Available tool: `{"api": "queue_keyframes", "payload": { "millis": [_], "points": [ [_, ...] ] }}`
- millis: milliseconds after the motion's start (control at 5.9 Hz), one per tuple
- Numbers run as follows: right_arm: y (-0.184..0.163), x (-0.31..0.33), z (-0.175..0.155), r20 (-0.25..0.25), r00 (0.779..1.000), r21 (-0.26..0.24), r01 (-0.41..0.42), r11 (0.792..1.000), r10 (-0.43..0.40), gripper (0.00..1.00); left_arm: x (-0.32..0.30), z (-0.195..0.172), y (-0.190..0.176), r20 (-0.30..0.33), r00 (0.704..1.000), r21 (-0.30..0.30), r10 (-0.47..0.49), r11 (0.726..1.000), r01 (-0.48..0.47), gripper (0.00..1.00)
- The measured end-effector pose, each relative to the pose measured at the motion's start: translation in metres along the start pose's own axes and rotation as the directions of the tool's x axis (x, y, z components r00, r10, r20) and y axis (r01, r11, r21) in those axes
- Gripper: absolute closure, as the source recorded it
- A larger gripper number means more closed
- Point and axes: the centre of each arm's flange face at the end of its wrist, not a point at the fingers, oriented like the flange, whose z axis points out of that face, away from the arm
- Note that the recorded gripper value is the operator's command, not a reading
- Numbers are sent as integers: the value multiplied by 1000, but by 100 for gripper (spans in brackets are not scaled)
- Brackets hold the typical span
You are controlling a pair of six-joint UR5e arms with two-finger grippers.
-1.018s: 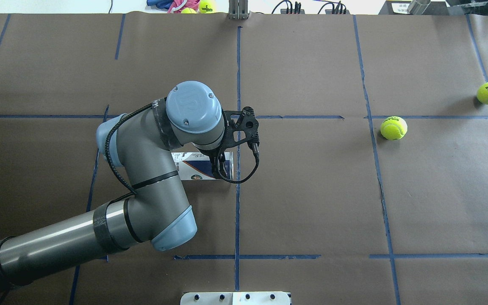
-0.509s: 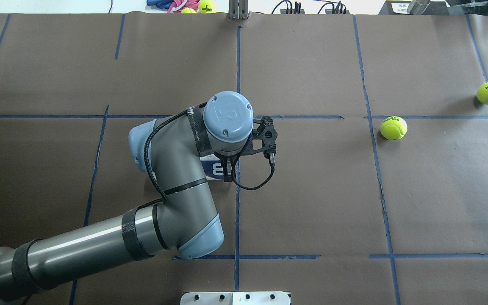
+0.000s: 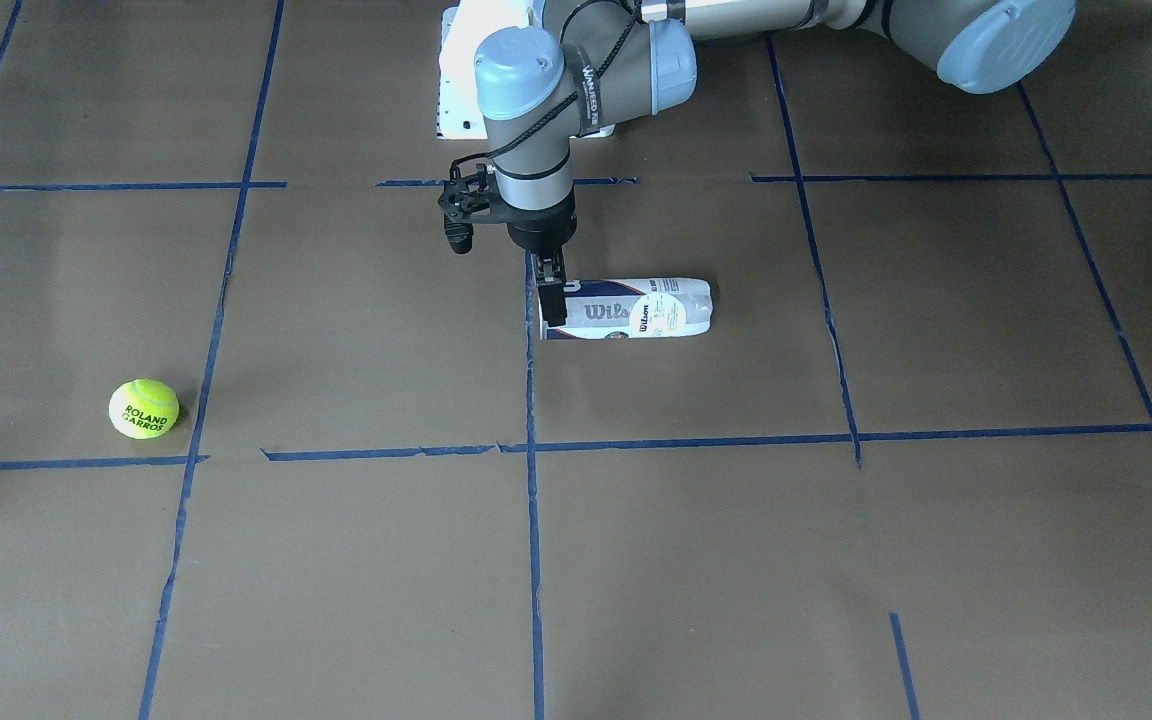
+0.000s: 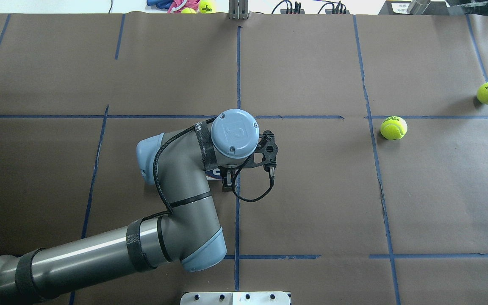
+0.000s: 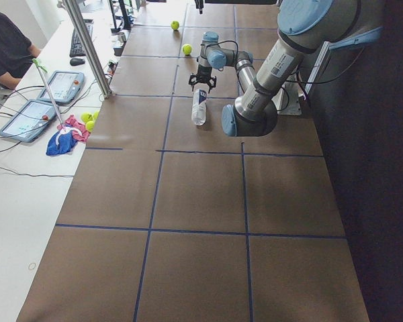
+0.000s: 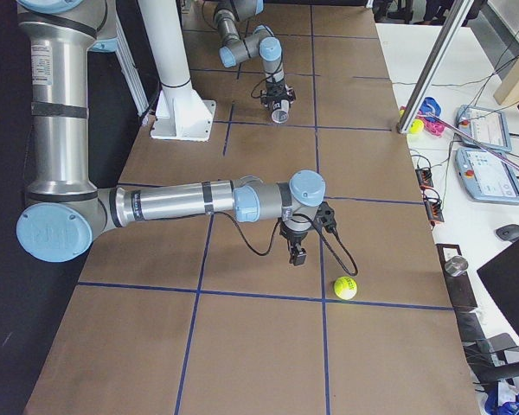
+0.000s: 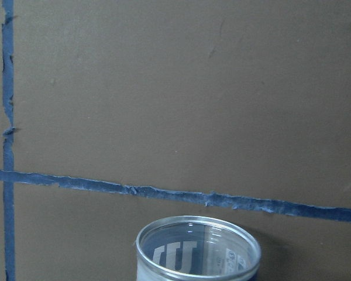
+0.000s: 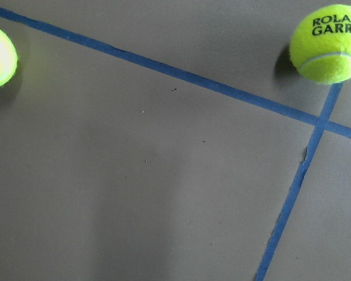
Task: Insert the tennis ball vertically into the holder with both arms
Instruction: 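Lift the can with the left gripper and tilt it upright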
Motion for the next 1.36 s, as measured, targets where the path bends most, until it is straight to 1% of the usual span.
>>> {"api": "queue_keyframes", "payload": {
  "millis": [170,678,1018,1357],
  "points": [
    [0,0,0,-1,1000,0,2,1000,-2,0,0,10,1,9,1000,-20,2,1000,-2,0],
    [0,0,0,-1,1000,1,6,1000,-6,0,3,27,3,7,1000,-44,8,999,-7,0],
    [0,-1,-1,-1,1000,2,6,1000,-6,0,4,34,3,3,1000,-56,10,998,-9,5],
    [0,0,0,-1,1000,0,5,1000,-5,0,3,41,3,13,1000,-60,12,998,-11,5]
  ]
}}
